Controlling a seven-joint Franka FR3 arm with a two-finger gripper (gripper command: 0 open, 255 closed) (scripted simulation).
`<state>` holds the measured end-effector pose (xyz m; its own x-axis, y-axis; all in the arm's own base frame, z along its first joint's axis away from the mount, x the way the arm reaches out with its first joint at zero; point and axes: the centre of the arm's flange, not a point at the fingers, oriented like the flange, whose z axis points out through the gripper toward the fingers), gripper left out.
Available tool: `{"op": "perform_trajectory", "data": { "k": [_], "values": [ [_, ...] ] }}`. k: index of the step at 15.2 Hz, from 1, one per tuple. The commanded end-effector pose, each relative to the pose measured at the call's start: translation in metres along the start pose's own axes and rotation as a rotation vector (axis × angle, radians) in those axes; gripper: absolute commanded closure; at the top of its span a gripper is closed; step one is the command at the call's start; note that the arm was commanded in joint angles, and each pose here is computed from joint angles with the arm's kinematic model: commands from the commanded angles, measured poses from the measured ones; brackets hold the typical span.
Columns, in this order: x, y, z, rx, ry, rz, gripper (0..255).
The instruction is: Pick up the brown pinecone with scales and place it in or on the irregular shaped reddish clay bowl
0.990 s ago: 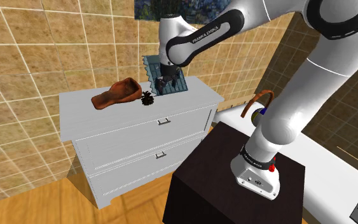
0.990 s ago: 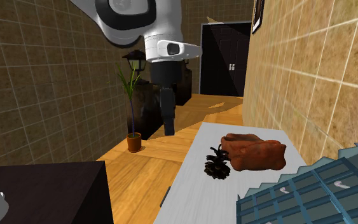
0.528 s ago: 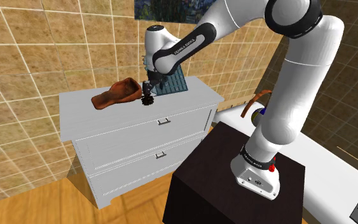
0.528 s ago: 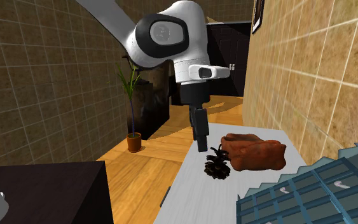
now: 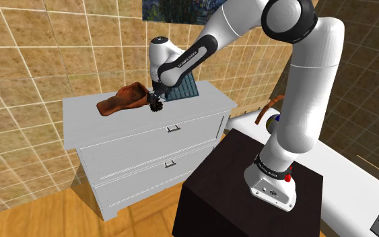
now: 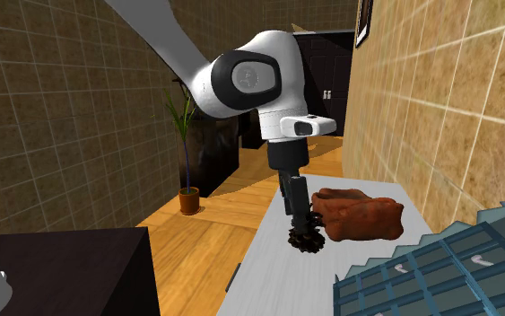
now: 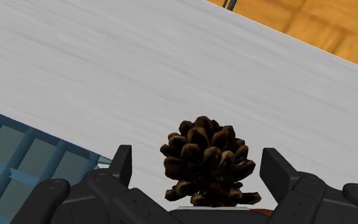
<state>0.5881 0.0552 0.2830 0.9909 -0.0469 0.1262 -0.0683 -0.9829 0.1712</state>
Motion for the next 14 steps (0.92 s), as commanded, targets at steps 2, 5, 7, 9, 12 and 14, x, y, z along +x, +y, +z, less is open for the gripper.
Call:
{"op": "perform_trajectory", "data": {
  "k": [2,5,7,9,12,14],
  "values": [
    [0.0006,-0.0003,0.0144,0.0,0.001,0.0,0],
    [0.0006,-0.0003,0.0144,0.0,0.001,0.0,0],
    [0.0006,-0.0003,0.0144,0.0,0.001,0.0,0],
    [0.0006,-0.0003,0.0144,0.0,0.001,0.0,0],
    [0.0015,-0.0009,0.0147,0.0,0.0,0.0,255],
    [-0.0013,-0.0021,0.0137,0.0,0.001,0.0,255]
  ]
}}
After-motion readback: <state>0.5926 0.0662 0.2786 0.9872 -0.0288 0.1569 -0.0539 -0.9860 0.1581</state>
